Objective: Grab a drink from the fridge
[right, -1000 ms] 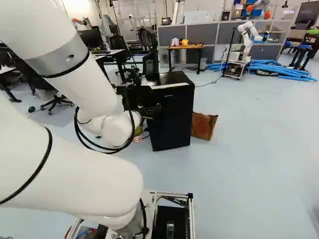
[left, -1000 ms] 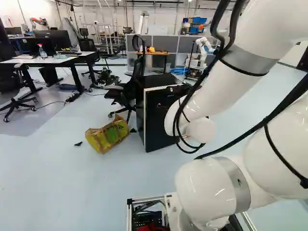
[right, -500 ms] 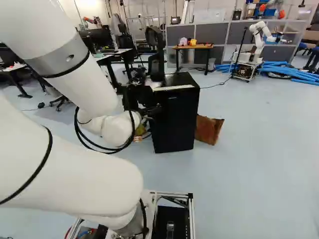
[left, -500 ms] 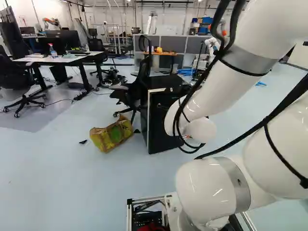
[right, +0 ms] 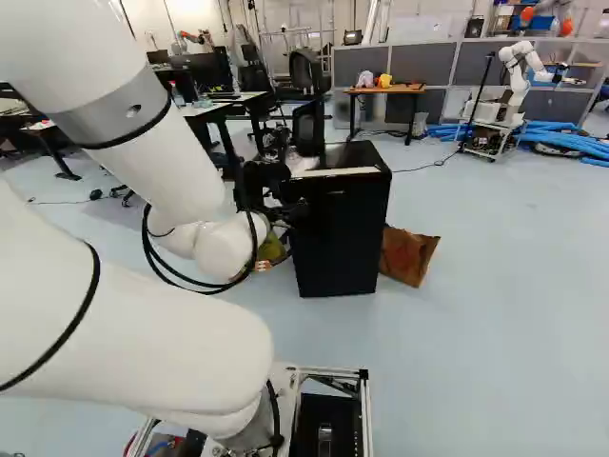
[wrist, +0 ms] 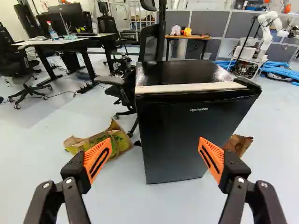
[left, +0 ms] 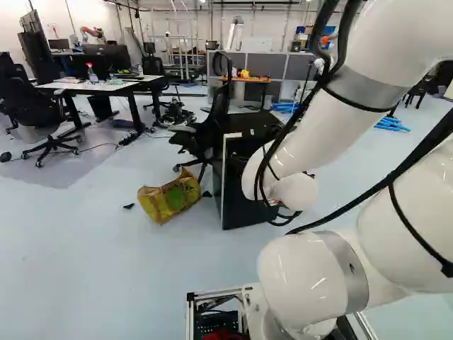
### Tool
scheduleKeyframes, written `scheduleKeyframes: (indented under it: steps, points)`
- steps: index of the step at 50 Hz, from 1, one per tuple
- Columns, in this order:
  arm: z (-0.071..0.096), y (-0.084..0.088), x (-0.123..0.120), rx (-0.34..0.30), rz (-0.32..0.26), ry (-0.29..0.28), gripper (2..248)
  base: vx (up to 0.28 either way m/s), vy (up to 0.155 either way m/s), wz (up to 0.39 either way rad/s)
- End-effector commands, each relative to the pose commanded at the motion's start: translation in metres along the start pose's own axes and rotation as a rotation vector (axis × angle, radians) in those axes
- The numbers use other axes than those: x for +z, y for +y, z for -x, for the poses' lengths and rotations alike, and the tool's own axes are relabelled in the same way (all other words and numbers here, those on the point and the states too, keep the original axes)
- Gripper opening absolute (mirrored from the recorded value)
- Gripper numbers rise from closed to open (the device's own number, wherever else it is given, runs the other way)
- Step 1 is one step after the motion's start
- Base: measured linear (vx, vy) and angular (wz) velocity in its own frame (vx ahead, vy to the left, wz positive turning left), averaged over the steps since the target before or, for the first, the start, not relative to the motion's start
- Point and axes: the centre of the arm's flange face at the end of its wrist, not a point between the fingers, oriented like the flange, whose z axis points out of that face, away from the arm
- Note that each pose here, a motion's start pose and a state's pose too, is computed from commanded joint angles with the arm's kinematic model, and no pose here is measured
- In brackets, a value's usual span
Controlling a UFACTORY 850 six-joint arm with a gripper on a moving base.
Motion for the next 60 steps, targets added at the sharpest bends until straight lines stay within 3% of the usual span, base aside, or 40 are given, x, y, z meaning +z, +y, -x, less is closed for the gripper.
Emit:
scheduleKeyframes:
  steps: [25,60]
  points:
    - [0.0,0.0,0.0,0.0,0.0,0.0,247,0.053,-0.025,0.123]
    - [0.0,0.0,0.0,0.0,0.0,0.0,247,0.049,-0.033,-0.001]
